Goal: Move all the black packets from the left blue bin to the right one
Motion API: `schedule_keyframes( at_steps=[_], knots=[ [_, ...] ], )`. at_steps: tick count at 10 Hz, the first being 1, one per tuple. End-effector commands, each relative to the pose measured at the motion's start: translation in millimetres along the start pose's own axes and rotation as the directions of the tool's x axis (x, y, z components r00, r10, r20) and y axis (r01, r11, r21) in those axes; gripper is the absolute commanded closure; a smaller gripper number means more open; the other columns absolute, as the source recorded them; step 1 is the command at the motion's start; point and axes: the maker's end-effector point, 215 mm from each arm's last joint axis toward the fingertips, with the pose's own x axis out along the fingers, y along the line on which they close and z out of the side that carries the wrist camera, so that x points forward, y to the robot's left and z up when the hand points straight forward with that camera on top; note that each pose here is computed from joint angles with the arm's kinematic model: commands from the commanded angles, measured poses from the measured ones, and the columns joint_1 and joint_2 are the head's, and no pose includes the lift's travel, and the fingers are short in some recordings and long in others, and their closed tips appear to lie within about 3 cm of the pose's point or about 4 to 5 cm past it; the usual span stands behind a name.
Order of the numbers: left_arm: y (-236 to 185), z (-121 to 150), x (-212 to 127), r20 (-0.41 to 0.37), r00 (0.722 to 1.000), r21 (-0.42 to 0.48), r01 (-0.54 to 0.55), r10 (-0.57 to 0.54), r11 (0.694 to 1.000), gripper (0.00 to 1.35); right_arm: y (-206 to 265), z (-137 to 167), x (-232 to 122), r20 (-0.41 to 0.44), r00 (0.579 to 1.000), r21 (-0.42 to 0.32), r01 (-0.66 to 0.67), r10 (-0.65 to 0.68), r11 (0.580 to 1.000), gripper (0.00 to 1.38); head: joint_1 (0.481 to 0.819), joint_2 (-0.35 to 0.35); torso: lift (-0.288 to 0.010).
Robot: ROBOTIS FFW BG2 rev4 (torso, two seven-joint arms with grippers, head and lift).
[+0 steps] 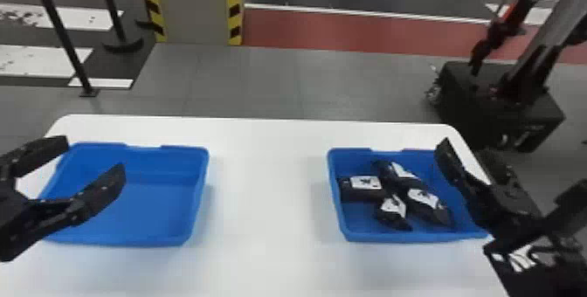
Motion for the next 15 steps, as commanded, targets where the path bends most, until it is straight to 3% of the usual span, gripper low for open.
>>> schedule_keyframes(
  at_steps=[1,3,4,5,7,9,15],
  knots=[
    [5.2,-0.8,-18.4,0.021,0.998,0.038,-0.061,0.06,0.997,0.13,19.0,18.1,-24.2,0.031,0.999,-0.144,-0.009,0.013,0.99,0.17,0.695,-0.098,-0.11],
    [15.4,-13.7,-32.8,0.019,0.992,0.076,-0.126,0.125,0.989,0.13,51.2,9.8,-46.8,0.039,0.997,-0.193,-0.061,0.069,0.979,0.18,0.695,-0.046,-0.11],
    [19.1,-5.9,-35.1,0.053,0.989,0.147,-0.142,0.135,0.979,0.13,58.9,6.2,-58.6,0.034,0.996,-0.204,-0.072,0.081,0.976,0.18,0.695,-0.027,-0.11],
    [22.9,-17.3,-36.6,0.047,0.988,0.178,-0.153,0.147,0.972,0.13,61.7,2.1,-72.1,0.02,0.996,-0.243,-0.079,0.086,0.967,0.18,0.695,0.0,-0.11],
    [20.1,-35.6,-40.7,0.19,0.973,0.175,-0.163,0.129,0.971,0.13,61.6,-13.2,-91.7,-0.025,0.997,-0.29,-0.08,0.075,0.954,0.18,0.695,0.031,-0.11],
    [5.4,-54.2,-41.8,0.191,0.973,0.159,-0.157,0.126,0.975,0.13,57.7,-27.8,-111.5,-0.074,0.996,-0.32,-0.072,0.051,0.945,0.18,0.695,0.031,-0.11],
    [-11.8,-41.8,-30.4,0.252,0.959,0.087,-0.155,0.129,0.984,0.13,67.8,-27.8,-122.8,-0.083,0.995,-0.303,-0.075,0.052,0.95,0.18,0.695,0.006,-0.11]
  ],
)
